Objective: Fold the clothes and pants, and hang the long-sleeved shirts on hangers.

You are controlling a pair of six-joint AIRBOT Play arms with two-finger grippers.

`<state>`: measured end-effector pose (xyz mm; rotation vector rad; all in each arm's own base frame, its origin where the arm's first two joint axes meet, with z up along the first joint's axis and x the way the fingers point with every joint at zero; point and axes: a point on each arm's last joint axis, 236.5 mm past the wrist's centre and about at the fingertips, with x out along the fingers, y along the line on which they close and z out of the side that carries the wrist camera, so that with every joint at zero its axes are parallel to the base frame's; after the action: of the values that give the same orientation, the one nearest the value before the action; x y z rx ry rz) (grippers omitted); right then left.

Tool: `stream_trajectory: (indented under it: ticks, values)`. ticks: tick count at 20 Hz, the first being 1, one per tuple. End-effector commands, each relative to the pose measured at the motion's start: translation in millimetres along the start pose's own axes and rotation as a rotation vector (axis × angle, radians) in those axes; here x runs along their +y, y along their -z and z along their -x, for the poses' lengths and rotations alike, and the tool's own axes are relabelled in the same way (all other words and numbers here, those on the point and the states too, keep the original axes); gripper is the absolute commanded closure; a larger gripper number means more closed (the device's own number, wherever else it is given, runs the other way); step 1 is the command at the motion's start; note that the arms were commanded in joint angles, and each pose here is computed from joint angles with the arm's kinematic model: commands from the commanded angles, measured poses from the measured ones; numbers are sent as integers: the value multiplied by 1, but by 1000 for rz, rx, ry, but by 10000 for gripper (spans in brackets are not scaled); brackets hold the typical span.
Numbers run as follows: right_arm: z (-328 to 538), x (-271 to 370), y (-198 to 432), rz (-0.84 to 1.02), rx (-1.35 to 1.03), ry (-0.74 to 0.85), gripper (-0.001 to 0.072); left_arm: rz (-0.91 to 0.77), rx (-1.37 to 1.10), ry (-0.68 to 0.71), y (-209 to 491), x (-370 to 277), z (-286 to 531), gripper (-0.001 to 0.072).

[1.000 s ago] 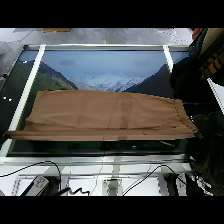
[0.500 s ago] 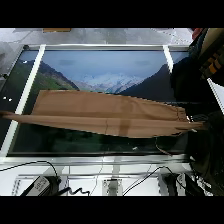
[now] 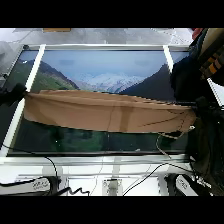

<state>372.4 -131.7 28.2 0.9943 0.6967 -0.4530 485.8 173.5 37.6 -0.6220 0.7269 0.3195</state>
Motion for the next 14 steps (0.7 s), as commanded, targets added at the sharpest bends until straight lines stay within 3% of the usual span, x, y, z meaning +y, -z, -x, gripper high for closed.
stream_trajectory:
  ticks: [1,6,12,13,14]
  values:
    - [-45,-3,-9,-152,-47,-11,685,41,-6,27,-10,-19,-37,698]
    - [-77,-13,-18,-269,-94,-17,685,31,-51,39,-12,-31,-67,697]
    - [-99,-7,-21,-241,-170,-25,684,8,-50,47,6,-44,-97,687]
    - [-99,-4,-23,-220,-187,-29,630,7,-48,46,7,-43,-97,573]
    - [-98,-3,-26,-195,-201,-29,316,7,-48,47,7,-44,-97,187]
